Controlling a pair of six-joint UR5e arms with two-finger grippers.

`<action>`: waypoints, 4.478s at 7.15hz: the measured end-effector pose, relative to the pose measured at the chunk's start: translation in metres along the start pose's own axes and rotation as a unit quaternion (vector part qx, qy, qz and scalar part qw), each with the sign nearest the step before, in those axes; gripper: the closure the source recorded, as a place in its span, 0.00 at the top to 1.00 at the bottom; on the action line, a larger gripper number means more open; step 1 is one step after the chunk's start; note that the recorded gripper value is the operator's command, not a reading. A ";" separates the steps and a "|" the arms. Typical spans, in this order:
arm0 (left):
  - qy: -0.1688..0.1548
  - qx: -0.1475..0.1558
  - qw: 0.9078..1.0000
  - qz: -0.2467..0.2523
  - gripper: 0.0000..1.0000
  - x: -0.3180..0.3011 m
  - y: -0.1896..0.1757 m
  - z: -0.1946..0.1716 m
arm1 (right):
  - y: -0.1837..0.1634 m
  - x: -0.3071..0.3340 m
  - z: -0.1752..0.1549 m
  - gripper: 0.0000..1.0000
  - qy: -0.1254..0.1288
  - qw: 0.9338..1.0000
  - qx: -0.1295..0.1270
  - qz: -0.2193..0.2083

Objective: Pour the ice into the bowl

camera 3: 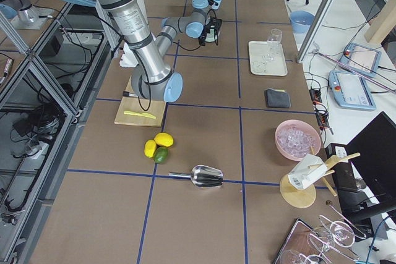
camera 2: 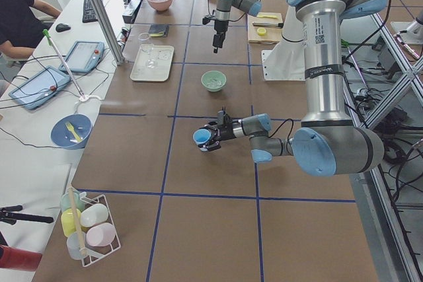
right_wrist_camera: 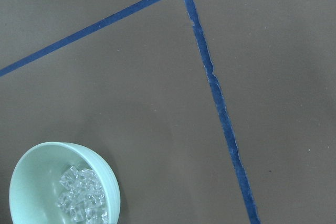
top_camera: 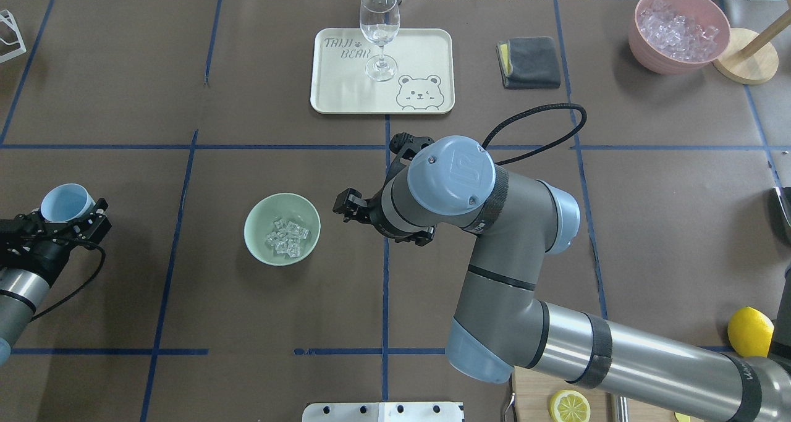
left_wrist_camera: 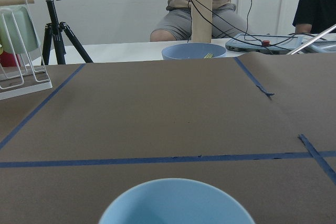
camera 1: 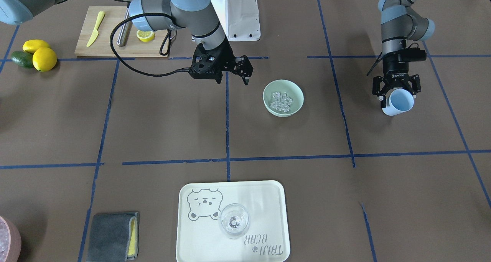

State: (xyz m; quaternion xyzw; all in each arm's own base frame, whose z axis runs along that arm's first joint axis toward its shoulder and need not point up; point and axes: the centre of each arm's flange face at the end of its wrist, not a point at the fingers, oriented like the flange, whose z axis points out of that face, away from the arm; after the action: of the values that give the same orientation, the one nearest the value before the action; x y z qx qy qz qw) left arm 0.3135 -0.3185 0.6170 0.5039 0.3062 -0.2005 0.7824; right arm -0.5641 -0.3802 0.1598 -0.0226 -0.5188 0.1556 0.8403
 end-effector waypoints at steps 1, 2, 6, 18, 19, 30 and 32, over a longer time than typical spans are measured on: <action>-0.002 -0.001 1.000 0.003 1.00 -0.005 0.000 -0.001 | 0.006 0.000 0.004 1.00 0.002 1.000 -0.003 -0.002; -0.004 -0.001 1.000 0.005 1.00 -0.009 0.000 -0.002 | 0.013 -0.005 0.009 1.00 0.003 1.000 -0.006 -0.004; -0.004 -0.017 1.000 0.014 1.00 -0.022 -0.002 -0.009 | 0.012 -0.068 0.058 1.00 0.021 1.000 0.007 -0.003; 0.040 -0.079 0.995 0.043 1.00 -0.027 -0.078 -0.062 | 0.041 -0.065 0.120 0.00 0.031 0.999 0.007 -0.020; 0.040 -0.076 0.995 0.051 1.00 -0.029 -0.090 -0.062 | 0.042 -0.065 0.119 0.00 0.031 0.999 0.007 -0.022; 0.086 -0.221 0.907 0.347 1.00 -0.066 -0.270 0.029 | -0.067 -0.008 -0.011 0.00 0.000 0.999 0.044 -0.028; 0.082 -0.241 0.910 0.327 1.00 -0.092 -0.275 0.033 | -0.117 0.047 -0.045 0.00 0.010 0.998 0.043 -0.034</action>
State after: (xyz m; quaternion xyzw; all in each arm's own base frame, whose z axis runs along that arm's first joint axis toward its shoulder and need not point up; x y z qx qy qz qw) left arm 0.0841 -0.4614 0.5073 0.3868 0.2265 0.1887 0.8738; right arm -0.4768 -0.4724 0.2033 0.0300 -0.5038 0.1493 0.8503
